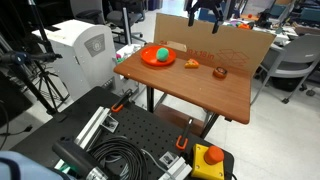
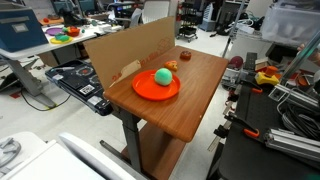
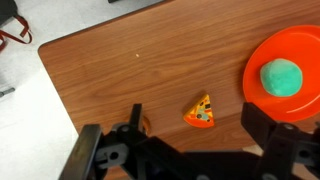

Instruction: Move a piece of the pizza plush toy to the right

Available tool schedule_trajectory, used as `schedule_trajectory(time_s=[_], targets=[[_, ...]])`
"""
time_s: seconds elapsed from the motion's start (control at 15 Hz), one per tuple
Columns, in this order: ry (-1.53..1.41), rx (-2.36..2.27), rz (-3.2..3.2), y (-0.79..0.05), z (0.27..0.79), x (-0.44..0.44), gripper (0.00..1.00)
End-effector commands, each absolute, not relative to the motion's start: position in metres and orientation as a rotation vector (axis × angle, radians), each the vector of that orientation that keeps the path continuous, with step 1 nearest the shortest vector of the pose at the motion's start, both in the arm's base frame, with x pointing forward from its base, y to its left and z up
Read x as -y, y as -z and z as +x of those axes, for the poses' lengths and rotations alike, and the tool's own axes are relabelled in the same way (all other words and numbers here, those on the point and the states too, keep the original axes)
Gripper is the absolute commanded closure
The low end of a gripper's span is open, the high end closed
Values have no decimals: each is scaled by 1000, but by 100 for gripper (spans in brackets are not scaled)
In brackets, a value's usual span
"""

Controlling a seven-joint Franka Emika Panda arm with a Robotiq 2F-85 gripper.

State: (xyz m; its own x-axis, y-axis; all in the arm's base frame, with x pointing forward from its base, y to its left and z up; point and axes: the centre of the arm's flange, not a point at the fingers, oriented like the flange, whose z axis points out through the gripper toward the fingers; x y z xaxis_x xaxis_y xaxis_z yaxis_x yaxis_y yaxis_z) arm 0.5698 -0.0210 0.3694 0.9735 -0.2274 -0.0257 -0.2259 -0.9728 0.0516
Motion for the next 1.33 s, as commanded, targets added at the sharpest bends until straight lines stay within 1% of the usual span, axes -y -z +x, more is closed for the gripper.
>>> schedule_trajectory(time_s=[0.0,0.67,0.93,1.27], targets=[[108,432,3060,-334,627,9,0],[228,587,2952,-224,692,-5,0],[276,595,2912,-191,704,-13,0],[308,579,2884,-170,715,-32,0]])
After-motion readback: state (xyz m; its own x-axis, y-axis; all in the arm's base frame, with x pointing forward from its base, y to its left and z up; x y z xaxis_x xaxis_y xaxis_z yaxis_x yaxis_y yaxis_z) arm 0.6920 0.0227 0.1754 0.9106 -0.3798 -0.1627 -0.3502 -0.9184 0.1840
